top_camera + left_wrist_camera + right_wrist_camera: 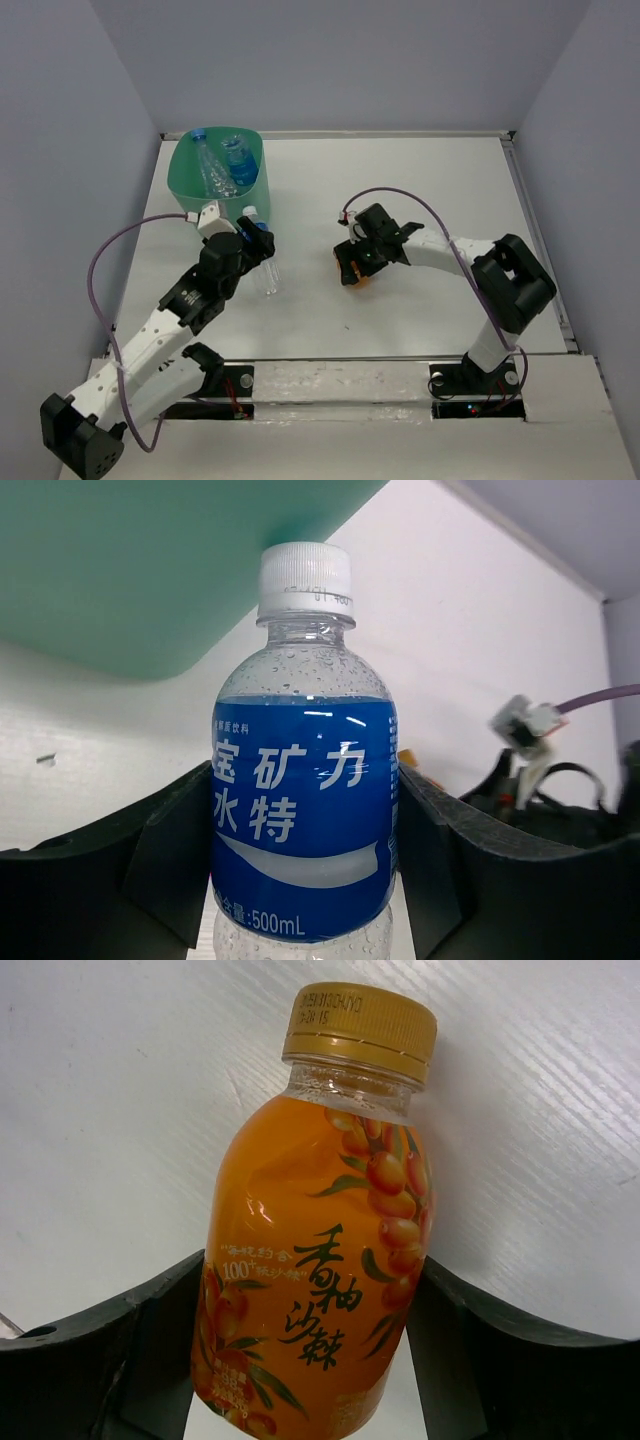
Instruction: Put the plastic bottles in the bin
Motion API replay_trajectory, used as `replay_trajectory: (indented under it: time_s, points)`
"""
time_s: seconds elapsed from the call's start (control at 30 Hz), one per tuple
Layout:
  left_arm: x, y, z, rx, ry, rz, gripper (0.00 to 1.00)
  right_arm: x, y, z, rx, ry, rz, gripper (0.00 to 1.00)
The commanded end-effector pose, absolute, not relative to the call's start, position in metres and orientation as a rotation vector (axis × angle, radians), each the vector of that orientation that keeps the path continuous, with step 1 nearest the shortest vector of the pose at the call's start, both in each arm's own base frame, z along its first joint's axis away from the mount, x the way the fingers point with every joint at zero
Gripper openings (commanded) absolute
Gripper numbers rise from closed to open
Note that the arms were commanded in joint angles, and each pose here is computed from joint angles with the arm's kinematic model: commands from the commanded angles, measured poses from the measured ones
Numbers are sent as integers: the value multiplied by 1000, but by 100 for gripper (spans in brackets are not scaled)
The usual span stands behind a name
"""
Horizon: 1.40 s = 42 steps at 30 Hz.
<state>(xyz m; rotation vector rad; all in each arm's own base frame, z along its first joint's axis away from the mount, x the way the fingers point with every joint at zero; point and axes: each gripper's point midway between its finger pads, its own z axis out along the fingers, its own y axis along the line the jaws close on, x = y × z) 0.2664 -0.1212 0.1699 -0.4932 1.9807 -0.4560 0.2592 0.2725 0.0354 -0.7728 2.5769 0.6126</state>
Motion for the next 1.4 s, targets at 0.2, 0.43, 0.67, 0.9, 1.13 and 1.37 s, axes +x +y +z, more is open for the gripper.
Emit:
replay_trajectory:
  time_s: [0.2, 0.43, 0.67, 0.9, 1.13, 1.37]
  points:
    - [283, -94, 349, -397, 1596, -382, 50, 278, 288, 96, -681, 2365, 681, 52]
    - [326, -38, 404, -523, 1421, 99, 50, 273, 292, 125, -660, 2236, 747, 52]
    - [369, 19, 423, -676, 1303, 345, 50, 266, 297, 150, -640, 2118, 849, 52]
    - [387, 62, 449, -762, 1177, 479, 49, 260, 309, 162, -636, 2056, 900, 52]
    - [411, 60, 438, -722, 1166, 537, 49, 256, 321, 167, -642, 2022, 928, 52]
    - [425, 61, 390, -676, 1161, 644, 49, 255, 328, 193, -615, 1929, 963, 52]
